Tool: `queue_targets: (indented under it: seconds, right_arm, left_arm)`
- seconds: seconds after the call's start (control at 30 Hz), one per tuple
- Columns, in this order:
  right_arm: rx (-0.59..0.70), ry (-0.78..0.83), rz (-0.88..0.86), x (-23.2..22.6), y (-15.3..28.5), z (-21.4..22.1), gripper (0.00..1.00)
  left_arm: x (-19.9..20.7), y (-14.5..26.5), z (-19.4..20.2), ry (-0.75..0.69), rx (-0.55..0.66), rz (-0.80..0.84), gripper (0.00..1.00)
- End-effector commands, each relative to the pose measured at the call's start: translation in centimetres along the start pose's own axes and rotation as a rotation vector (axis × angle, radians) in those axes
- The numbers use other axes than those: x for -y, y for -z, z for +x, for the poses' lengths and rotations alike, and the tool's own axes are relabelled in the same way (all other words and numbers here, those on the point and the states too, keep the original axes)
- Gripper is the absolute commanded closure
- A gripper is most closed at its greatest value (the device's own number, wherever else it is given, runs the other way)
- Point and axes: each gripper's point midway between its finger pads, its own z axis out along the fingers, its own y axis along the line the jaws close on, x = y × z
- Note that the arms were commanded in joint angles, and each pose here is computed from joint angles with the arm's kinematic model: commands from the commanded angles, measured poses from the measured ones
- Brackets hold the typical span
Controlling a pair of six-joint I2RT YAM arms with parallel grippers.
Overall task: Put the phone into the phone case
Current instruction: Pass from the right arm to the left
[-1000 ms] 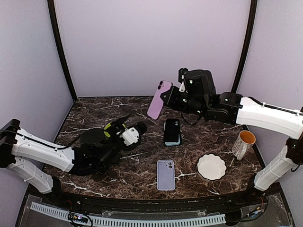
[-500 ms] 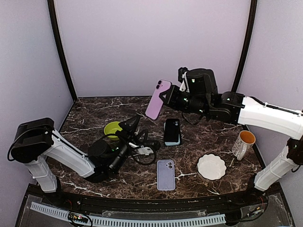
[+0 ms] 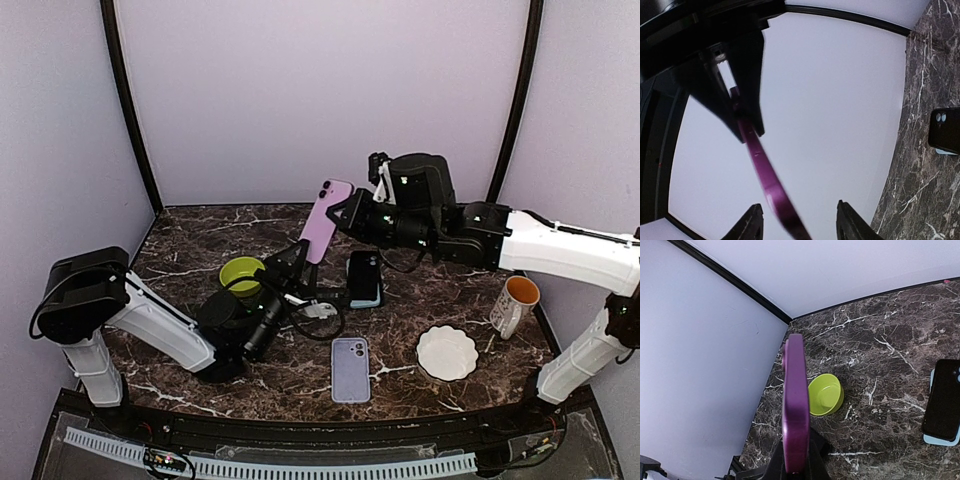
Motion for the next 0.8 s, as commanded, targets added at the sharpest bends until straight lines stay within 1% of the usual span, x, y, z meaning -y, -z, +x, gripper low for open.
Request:
queue_targets:
  seconds: [0.0,0.1,0.17,0.27,0.37,0.4,0.5,0.7,0.73,0.77]
  right_arm:
    - [0.046,-0.043,-0.107,-2.6,0.4,-1.2,1.00]
    - [0.039,-0.047,-0.123,-3.0,0.3,-1.1,1.00]
    - [0.030,-0.046,-0.122,-2.9,0.1,-0.9,1.00]
    - [0.022,-0.052,-0.119,-2.7,0.0,-0.6,1.00]
    - [0.018,-0.054,-0.119,-2.6,-0.1,-0.4,1.00]
    - [0.017,-0.055,-0.119,-2.6,-0.1,-0.4,1.00]
    - [0.018,-0.057,-0.121,-2.6,-0.1,-0.3,1.00]
    - [0.030,-0.035,-0.132,-3.0,0.2,-0.8,0.99]
    - [0.031,-0.030,-0.134,-3.1,0.3,-0.9,0.94]
    - [0.045,-0.027,-0.149,-3.4,0.4,-1.2,0.85]
  left_arm:
    - [-3.1,-0.6,0.6,0.053,-0.039,-0.115,0.53]
    - [-3.1,-0.8,0.7,0.074,-0.049,-0.110,0.53]
    - [-3.4,-0.8,0.9,0.084,-0.059,-0.116,0.60]
    - [-3.5,-0.9,1.0,0.085,-0.068,-0.119,0.74]
    - [-3.4,-1.0,1.1,0.074,-0.078,-0.121,0.83]
    - [-3.5,-1.0,1.1,0.078,-0.082,-0.126,0.89]
    - [-3.5,-1.2,1.2,0.083,-0.096,-0.130,1.00]
    - [-4.5,-1.7,1.1,0.094,-0.114,-0.161,1.00]
    - [-4.9,-1.7,1.0,0.104,-0.114,-0.172,1.00]
    - [-5.2,-1.7,1.0,0.113,-0.115,-0.179,1.00]
